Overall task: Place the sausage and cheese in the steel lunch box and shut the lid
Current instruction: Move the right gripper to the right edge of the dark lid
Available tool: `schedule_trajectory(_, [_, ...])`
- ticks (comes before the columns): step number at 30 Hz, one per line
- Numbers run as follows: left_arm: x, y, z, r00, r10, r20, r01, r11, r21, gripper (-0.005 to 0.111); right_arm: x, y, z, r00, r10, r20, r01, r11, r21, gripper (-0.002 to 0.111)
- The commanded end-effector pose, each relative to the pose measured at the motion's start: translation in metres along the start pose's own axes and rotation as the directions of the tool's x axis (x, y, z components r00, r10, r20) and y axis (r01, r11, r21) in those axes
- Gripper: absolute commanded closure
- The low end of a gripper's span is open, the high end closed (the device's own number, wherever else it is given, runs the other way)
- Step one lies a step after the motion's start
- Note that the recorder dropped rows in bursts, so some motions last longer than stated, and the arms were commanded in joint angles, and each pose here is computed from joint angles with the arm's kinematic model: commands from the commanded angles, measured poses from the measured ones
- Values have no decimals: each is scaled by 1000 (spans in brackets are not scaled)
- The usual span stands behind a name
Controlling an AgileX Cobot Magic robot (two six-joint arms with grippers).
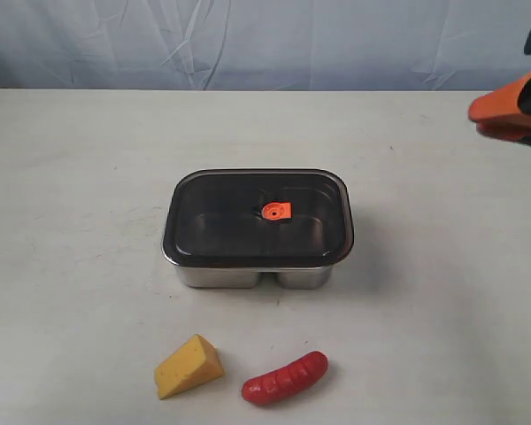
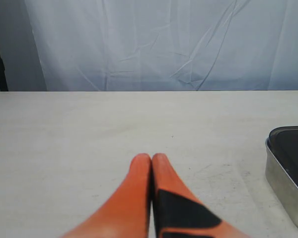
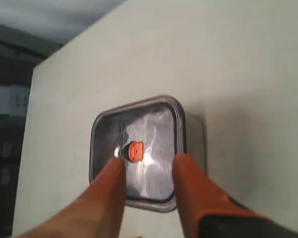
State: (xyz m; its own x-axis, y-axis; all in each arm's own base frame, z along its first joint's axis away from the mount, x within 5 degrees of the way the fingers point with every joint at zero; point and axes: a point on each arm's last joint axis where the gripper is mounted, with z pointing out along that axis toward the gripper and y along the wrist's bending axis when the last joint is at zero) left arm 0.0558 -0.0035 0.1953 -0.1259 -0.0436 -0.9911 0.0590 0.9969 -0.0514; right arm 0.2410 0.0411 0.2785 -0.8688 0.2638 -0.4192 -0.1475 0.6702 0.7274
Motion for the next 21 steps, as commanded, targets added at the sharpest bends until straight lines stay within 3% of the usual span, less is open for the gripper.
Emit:
schedule_trajectory(1, [1,0,0,1000,1,6,-1,1000,-1,107,0,-26,39,983,30,-184,-64,981,-182,63])
schedule_trajectory(3, [1,0,0,1000,1,6,-1,1000,-1,107,1,-39,57,976,39,-216,-102,953,-286,63])
schedule_trajectory(13, [1,0,0,1000,1,8,-1,1000,-1,107,14,-93,102,940,125,-316,-215,940,-266,63])
schedule_trajectory(21, [1,0,0,1000,1,8,-1,1000,-1,107,32,-97,134,921,99,-377,-198,952,-234,63])
